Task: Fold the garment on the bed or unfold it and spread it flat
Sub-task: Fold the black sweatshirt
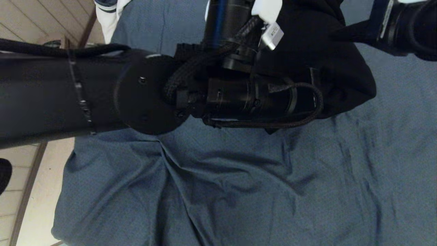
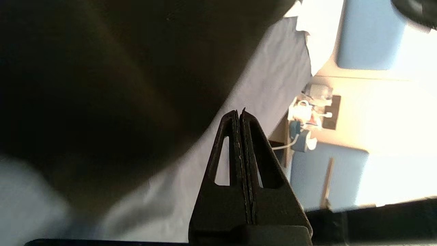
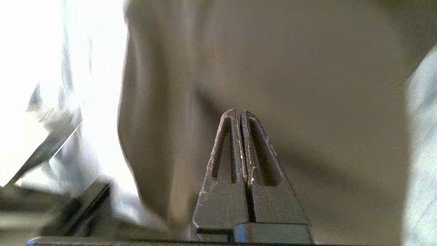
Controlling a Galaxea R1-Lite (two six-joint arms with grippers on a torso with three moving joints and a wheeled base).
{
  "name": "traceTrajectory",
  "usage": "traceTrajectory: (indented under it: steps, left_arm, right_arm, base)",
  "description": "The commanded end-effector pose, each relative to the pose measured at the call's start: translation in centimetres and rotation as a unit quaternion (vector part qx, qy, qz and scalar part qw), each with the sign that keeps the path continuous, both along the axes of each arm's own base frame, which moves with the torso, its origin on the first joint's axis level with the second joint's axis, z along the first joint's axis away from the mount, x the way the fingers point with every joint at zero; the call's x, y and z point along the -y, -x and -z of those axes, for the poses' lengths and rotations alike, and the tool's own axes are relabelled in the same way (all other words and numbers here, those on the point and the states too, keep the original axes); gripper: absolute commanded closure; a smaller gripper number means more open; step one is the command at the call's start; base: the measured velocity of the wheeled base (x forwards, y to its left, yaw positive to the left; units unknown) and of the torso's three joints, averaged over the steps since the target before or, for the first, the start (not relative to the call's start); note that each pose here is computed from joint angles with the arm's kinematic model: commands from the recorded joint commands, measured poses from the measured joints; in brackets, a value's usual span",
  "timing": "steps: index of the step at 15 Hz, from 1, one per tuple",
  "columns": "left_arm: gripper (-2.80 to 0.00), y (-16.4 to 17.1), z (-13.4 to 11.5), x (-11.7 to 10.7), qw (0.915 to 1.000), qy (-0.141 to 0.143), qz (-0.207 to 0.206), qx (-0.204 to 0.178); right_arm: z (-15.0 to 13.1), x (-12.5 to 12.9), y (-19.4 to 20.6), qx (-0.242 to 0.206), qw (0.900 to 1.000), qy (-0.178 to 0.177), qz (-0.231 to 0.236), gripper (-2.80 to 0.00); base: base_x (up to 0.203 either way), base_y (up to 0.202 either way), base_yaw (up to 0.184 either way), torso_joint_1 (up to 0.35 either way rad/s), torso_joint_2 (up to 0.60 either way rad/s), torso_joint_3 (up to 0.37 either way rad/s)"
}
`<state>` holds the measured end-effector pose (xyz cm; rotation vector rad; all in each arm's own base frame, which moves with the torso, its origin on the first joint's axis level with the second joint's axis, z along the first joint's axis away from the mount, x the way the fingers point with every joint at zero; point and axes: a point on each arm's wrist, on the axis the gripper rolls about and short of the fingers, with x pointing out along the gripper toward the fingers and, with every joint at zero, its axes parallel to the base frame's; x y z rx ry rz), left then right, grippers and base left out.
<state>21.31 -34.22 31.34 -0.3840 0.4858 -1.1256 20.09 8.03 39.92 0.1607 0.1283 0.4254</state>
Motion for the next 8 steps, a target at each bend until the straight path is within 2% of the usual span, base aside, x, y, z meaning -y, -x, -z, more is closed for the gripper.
traceTrajectory:
  steps: [1,4,8]
  left_arm:
    - [0.0,-1.5,2.6,1.6,0.9997,-0.019,-0.006,-0.013]
    - [0.0,-3.8,4.1,1.9,0.999,-0.029,-0.025,-0.021]
    - [0.0,-7.5,5.4,0.2,0.9967,-0.037,-0.067,-0.028]
  right_arm:
    - [1.9,0.1,0.4,-0.031,0.999,0.013,-0.002,0.0]
    - [4.4,0.5,0.6,-0.07,0.997,0.029,0.007,0.0]
    - [6.9,3.6,-0.7,-0.109,0.99,0.049,0.079,0.0]
  base:
    - [0.0,0.0,0.0,0.0,0.0,0.0]
    - [0.0,0.0,0.0,0.0,0.0,0.0]
    - [0.0,0.0,0.0,0.0,0.0,0.0]
